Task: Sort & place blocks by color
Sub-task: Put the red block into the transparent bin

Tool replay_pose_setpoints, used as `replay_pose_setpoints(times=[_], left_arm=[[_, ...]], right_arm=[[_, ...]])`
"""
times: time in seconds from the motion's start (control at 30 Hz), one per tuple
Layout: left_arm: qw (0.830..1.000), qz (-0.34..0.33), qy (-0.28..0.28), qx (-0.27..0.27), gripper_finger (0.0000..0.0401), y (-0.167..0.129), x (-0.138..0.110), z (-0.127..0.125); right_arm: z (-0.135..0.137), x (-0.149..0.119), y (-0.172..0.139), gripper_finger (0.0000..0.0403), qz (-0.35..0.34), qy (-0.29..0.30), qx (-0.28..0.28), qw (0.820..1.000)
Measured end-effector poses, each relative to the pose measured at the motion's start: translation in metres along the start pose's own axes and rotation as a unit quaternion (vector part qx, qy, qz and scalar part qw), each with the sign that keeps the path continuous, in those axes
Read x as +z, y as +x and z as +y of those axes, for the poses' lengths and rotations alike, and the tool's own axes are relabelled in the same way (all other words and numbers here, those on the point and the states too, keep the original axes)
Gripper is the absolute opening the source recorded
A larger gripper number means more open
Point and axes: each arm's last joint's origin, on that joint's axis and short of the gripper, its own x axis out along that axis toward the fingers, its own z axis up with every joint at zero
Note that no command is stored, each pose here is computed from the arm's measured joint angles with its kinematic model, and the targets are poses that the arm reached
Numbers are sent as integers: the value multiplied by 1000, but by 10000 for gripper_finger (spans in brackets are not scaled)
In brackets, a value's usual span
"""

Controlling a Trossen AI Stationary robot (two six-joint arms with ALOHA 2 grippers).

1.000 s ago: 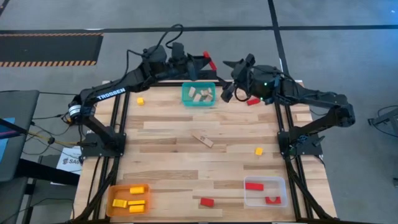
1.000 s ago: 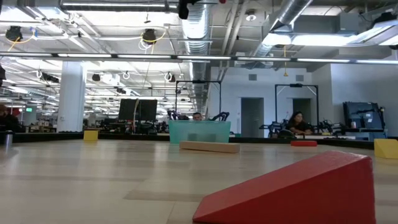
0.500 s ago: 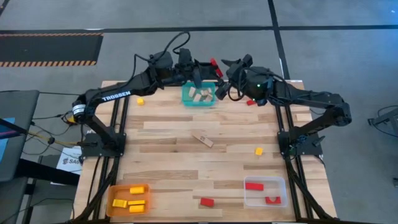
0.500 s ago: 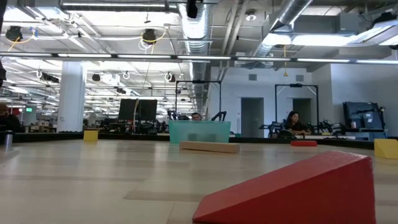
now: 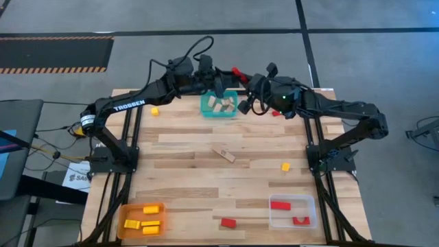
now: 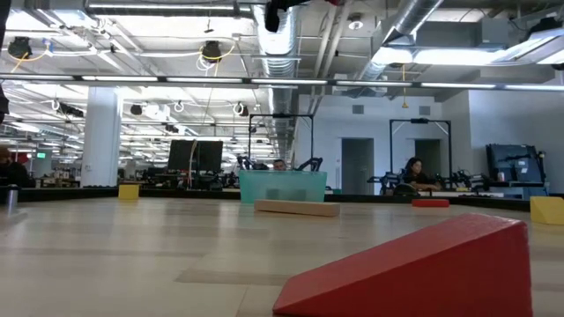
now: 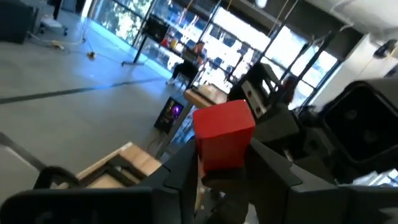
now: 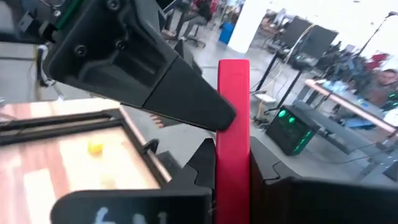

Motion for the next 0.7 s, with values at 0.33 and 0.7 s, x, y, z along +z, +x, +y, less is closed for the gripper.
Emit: replay_pose_setpoints(times=[0.33,0.7], left_arm=[[986,112,123,10,195,-21,3,22],[929,292,189,124,214,-53,-13,52]], right_arm=[[3,-37,-30,41,197,62,136,969],[57,-99,-108,46,552,143,296,766]])
